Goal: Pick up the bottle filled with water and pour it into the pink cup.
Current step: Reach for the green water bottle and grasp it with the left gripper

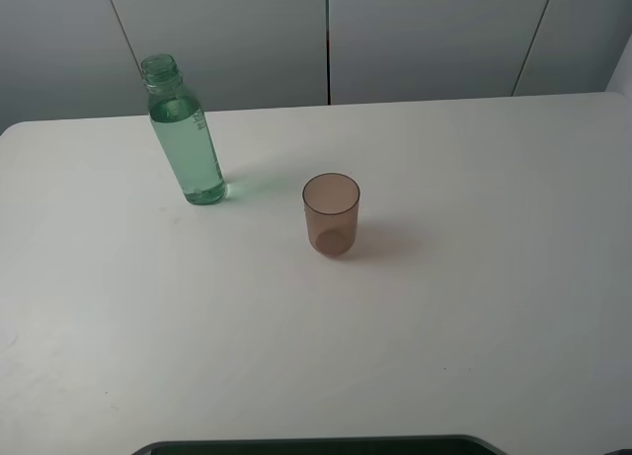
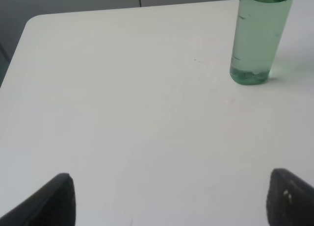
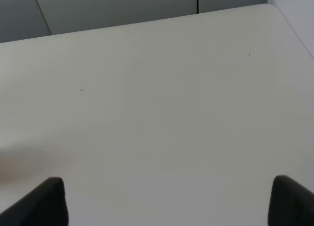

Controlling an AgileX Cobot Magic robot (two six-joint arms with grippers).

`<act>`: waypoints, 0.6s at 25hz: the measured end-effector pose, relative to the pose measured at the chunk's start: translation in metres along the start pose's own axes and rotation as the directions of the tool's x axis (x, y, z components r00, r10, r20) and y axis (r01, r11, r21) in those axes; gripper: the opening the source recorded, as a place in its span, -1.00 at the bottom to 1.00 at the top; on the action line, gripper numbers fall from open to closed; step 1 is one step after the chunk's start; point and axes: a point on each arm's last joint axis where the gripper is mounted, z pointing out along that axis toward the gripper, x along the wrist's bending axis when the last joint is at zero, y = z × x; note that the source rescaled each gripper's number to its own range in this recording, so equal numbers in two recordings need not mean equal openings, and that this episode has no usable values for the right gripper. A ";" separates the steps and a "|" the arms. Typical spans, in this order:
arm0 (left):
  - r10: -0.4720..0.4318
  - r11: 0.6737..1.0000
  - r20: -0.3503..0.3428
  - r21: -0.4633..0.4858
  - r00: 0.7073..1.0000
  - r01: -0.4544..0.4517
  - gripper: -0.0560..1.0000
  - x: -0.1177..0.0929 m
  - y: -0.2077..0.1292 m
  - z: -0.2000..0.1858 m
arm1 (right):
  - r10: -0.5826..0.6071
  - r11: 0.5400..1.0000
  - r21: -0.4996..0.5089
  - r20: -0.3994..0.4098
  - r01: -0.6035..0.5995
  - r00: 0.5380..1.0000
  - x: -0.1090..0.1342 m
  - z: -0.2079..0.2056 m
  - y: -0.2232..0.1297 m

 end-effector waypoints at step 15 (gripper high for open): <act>0.000 1.000 0.000 0.000 1.000 0.000 0.96 0.000 0.000 0.000 | 0.000 1.000 0.000 0.000 0.000 1.000 0.000 0.000 0.000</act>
